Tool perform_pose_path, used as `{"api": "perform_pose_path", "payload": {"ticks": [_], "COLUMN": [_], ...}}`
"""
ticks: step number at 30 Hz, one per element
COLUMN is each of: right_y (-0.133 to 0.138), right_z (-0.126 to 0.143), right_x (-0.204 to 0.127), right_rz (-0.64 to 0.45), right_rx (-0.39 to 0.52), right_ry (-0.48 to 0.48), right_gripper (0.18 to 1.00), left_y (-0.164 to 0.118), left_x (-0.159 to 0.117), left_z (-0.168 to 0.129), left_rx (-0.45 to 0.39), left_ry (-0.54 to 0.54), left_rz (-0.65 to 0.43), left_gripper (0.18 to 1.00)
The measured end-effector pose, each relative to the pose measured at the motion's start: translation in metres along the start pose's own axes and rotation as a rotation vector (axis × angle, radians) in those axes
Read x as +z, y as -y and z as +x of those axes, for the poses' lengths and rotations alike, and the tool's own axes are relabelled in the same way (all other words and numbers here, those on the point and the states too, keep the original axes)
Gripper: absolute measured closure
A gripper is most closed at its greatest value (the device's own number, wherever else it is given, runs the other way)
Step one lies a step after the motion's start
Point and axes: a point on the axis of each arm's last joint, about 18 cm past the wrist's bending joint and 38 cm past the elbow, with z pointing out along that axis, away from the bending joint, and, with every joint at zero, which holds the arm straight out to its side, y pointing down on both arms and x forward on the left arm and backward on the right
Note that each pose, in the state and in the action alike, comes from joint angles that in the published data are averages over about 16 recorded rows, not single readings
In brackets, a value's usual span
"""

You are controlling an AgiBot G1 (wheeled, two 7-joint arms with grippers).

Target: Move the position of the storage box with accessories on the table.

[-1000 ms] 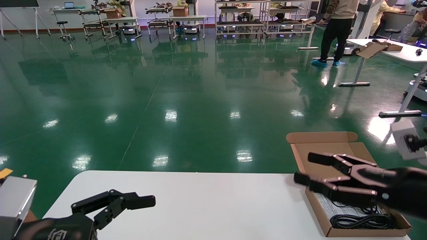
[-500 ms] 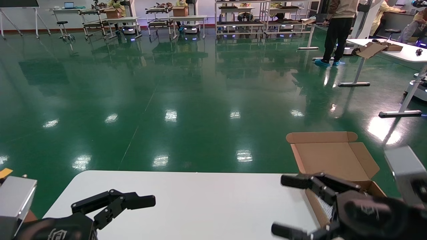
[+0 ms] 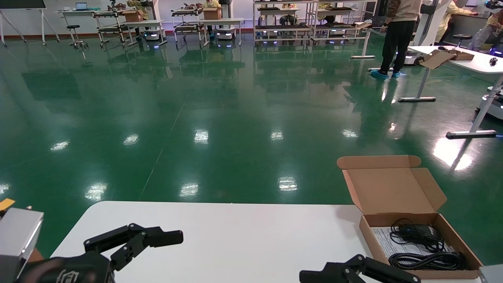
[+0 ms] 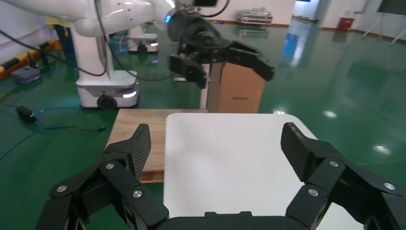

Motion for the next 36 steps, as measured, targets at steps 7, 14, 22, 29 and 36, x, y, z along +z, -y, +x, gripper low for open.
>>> {"api": "perform_pose_path", "payload": {"ticks": [7,14,22,29,36], "right_y": [0.0010,0.0005,-0.0002,-0.0005,-0.0006], "right_z": [-0.0052,-0.0014,0.0012,0.0025,0.0029], "right_x": [0.0014,0.0002,-0.0006,-0.0009,-0.0010], "right_rz": [0.002,0.002,0.000,-0.001,-0.001], "right_rx": [-0.013,-0.003,0.003,0.006,0.007], "right_ry": [0.015,0.004,-0.004,-0.008,-0.009], "right_gripper": [0.178,0.178,0.178,0.178,0.178], "left_y": [0.0000,0.0000,0.0000,0.0000,0.0000], "left_x": [0.0000,0.0000,0.0000,0.0000,0.0000], "left_z": [0.0000,0.0000,0.0000,0.0000,0.0000], "left_rx": [0.000,0.000,0.000,0.000,0.000], "left_ry": [0.000,0.000,0.000,0.000,0.000], "left_rz": [0.000,0.000,0.000,0.000,0.000], "left_gripper": [0.184,0.184,0.184,0.184,0.184]}}
